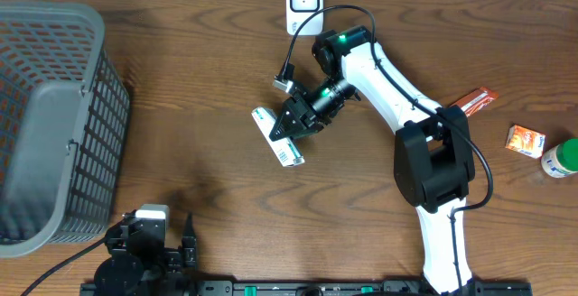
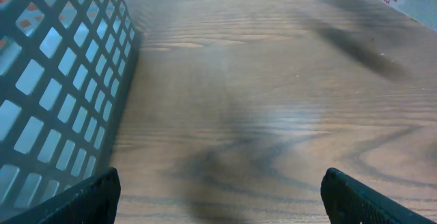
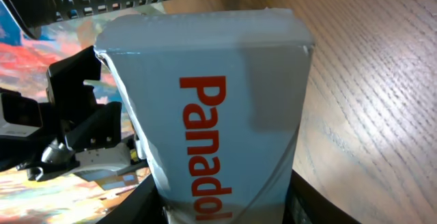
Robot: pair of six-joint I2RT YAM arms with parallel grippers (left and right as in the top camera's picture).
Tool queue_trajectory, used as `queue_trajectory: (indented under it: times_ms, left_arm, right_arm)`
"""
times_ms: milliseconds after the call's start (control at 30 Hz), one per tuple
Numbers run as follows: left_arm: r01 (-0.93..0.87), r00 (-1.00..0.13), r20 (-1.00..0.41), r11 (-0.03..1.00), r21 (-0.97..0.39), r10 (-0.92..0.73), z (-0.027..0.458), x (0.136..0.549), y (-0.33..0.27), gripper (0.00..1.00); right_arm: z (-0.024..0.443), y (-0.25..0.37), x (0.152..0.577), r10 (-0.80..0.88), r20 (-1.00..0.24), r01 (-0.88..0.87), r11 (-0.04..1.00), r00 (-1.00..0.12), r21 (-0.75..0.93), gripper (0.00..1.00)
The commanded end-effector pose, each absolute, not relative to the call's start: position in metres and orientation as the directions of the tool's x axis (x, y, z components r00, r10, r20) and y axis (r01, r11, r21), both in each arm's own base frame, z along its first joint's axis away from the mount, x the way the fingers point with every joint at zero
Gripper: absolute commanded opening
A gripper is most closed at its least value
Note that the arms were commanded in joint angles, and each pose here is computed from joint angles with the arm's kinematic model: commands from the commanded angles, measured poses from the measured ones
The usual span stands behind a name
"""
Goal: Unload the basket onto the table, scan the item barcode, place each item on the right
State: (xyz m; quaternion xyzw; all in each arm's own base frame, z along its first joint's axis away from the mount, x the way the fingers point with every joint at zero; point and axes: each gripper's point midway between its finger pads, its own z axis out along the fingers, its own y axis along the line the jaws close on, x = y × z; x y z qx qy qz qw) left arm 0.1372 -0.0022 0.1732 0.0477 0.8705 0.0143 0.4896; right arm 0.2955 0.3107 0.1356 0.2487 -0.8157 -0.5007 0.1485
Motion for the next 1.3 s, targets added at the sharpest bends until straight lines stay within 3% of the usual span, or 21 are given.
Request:
queue_trajectory:
  times_ms: [0,133,267,433,867,1267]
  left_arm:
    - [0.066,-0.513,-0.853,0.995,0.069,0.093,0.173,0.137,-0.002,0.93]
    - [0.066,-0.513,-0.853,0.995,0.069,0.093,0.173,0.137,-0.002,0.93]
    - [0.066,-0.513,-0.853,0.995,0.069,0.093,0.173,0.137,-0.002,0.93]
    - [0.066,-0.513,-0.853,0.995,0.069,0.093,0.173,0.137,-0.002,0.93]
    - [0.066,-0.513,-0.853,0.995,0.069,0.093,0.173,0.137,-0.002,0.93]
    - [0.066,-0.513,-0.853,0.995,0.069,0.093,0.173,0.137,-0.002,0.93]
  right_arm:
    - [0.14,0.312,0.306,-0.557,-0.091,-0.325,0.337,-0.825,0.884,0.43]
    - [0.116,0.307,0.329,-0.549,-0.13,-0.417,0.439,-0.826,0.796,0.43]
    - [0.094,0.294,0.36,-0.469,-0.106,-0.405,0.603,-0.877,0.687,0.43]
    - [0.076,0.27,0.392,-0.412,-0.138,-0.417,0.729,-0.901,0.542,0.42]
    - [0.101,0.222,0.472,-0.37,-0.332,-0.443,0.879,-0.868,0.178,0.45]
    - [0.137,0.193,0.545,-0.455,-0.533,-0.427,0.885,-0.713,-0.184,0.45]
